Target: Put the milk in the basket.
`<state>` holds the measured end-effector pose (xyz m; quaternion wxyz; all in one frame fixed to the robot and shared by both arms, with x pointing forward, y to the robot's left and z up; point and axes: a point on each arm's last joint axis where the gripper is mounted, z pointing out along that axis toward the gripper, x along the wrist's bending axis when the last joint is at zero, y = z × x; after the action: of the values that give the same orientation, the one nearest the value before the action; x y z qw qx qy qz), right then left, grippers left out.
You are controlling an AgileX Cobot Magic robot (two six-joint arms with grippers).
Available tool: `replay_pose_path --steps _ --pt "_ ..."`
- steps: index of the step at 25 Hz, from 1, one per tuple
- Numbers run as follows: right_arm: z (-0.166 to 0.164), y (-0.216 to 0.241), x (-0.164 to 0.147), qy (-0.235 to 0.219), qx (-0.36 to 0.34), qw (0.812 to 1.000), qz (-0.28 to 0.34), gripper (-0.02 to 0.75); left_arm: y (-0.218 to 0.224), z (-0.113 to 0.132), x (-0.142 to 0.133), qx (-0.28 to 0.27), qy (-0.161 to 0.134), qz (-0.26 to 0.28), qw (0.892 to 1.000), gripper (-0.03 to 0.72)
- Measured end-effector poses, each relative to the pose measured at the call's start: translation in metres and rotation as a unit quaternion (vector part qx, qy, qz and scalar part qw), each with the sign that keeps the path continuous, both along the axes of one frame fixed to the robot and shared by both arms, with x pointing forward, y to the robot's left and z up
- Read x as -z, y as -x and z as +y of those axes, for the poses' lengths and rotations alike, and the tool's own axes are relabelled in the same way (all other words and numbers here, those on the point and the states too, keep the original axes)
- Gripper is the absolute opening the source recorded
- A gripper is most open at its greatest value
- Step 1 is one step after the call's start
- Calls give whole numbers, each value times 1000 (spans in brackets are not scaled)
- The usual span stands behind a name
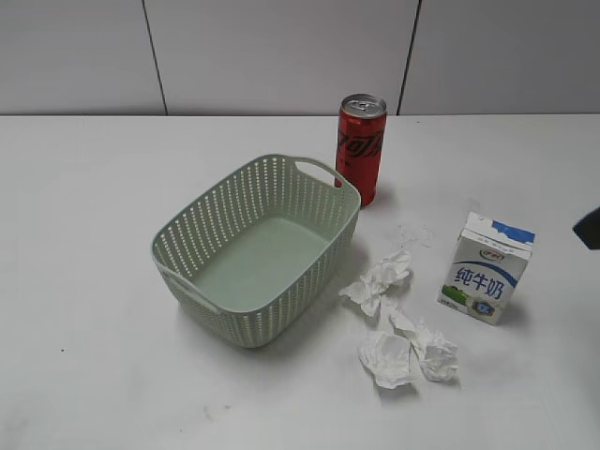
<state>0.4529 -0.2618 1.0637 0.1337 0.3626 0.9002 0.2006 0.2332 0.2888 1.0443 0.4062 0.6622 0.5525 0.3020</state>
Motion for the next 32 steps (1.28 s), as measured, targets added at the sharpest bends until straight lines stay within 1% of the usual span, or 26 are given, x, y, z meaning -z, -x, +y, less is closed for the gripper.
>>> replay_pose_path --steps 4,8,10,13,14,19,23,25,29,32 --pt "8 -32 10 -7 -52 999 6 593 0 0 0 0 0 0 1000 237" --pt "24 -46 27 21 -146 989 -2 593 0 0 0 0 0 0 1000 237" --pt "33 -53 34 37 -172 984 -14 597 0 0 0 0 0 0 1000 237" --pt "44 -61 43 54 -190 980 -37 633 0 0 0 0 0 0 1000 237" --pt "46 -64 46 56 -192 979 -39 641 0 0 0 0 0 0 1000 237" --pt "49 -75 71 69 -197 978 -12 647 0 0 0 0 0 0 1000 237" --pt "48 -88 83 74 -163 983 -27 645 0 0 0 0 0 0 1000 237" --pt "49 -91 88 72 -154 985 -23 645 0 0 0 0 0 0 1000 237" --pt "50 -92 104 72 -156 985 12 632 0 0 0 0 0 0 1000 237" --pt "50 -93 115 73 -160 984 35 601 0 0 0 0 0 0 1000 237"
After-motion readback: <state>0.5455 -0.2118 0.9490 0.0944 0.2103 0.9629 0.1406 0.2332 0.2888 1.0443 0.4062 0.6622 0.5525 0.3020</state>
